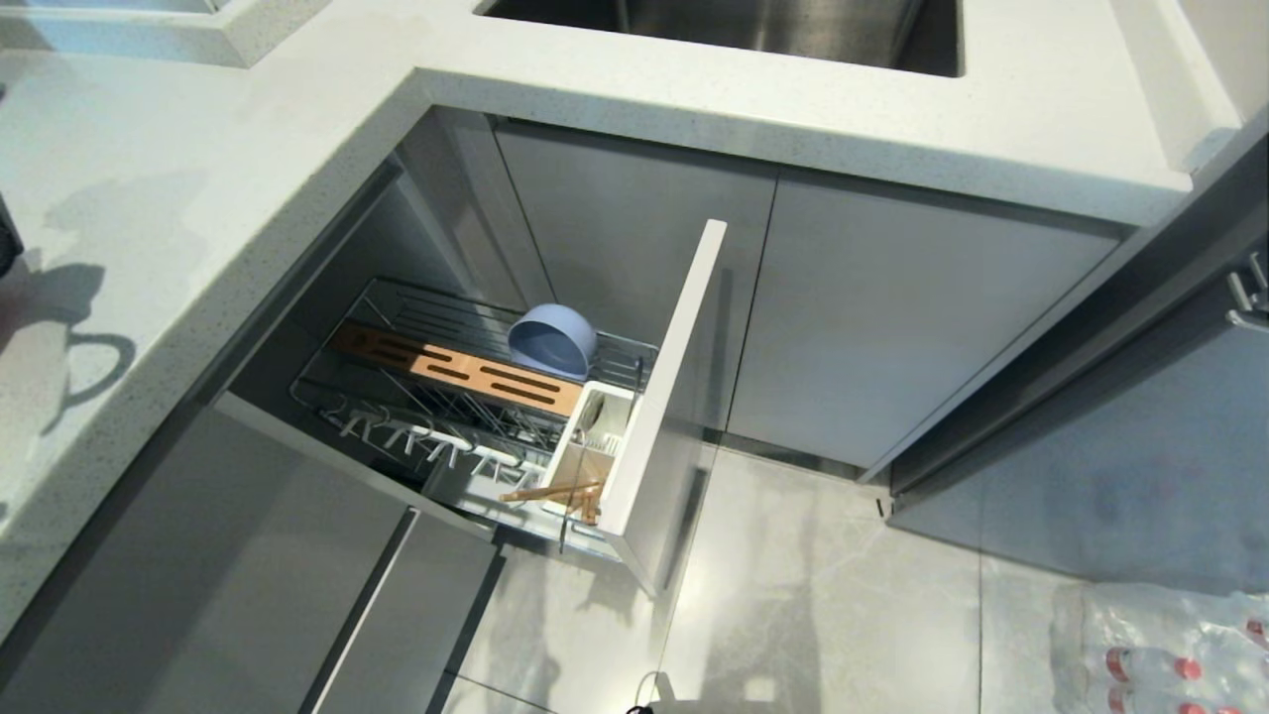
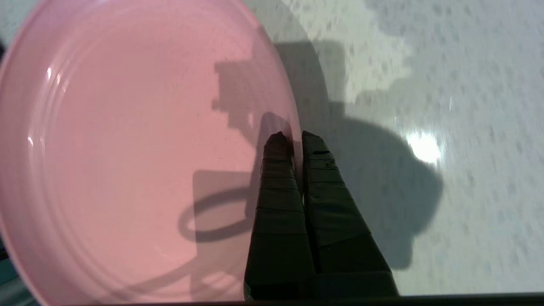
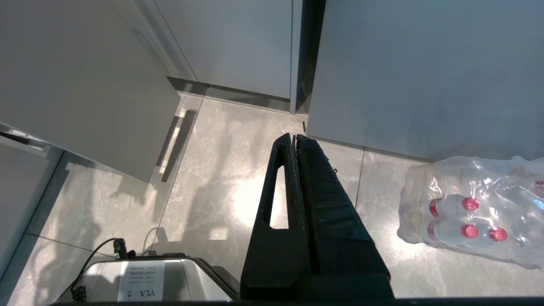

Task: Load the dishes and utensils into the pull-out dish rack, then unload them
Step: Pick up the plate and place it in the cupboard

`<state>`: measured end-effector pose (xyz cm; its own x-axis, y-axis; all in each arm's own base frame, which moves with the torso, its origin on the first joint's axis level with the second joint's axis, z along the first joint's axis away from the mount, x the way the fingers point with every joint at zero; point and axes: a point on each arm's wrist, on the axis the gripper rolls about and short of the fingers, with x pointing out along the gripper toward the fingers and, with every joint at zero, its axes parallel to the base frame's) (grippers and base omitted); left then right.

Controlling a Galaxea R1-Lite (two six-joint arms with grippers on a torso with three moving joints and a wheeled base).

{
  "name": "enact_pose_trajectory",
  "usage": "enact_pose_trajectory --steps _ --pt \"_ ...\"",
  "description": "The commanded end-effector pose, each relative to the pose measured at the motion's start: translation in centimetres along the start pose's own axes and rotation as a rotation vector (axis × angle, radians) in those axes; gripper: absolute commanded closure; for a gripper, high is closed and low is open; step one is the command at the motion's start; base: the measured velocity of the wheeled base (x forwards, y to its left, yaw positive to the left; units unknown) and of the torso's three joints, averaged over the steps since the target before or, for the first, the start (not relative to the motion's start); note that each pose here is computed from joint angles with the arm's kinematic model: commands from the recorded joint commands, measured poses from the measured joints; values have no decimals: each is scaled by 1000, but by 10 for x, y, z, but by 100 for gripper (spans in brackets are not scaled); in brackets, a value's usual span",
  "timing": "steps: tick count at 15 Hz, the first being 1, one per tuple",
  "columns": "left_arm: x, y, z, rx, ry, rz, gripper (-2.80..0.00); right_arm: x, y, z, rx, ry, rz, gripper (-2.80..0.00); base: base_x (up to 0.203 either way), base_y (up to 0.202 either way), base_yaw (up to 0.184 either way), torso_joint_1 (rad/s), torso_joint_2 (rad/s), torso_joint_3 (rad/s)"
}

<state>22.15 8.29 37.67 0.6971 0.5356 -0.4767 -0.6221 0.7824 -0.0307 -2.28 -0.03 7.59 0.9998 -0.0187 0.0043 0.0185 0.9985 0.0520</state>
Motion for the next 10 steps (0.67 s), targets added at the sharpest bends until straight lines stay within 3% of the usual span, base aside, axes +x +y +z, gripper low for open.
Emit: enact_pose_trajectory --steps 1,5,10 --pt "-29 7 -1 -8 -42 -14 0 0 0 0 0 1 0 0 0 0 0 0 0 0" --pt "-89 22 -3 -60 -187 -68 0 0 0 0 0 1 0 0 0 0 0 0 0 0" --pt "-155 38 -6 -213 -459 -238 0 0 0 0 0 0 0 0 0 0 0 0 0 0"
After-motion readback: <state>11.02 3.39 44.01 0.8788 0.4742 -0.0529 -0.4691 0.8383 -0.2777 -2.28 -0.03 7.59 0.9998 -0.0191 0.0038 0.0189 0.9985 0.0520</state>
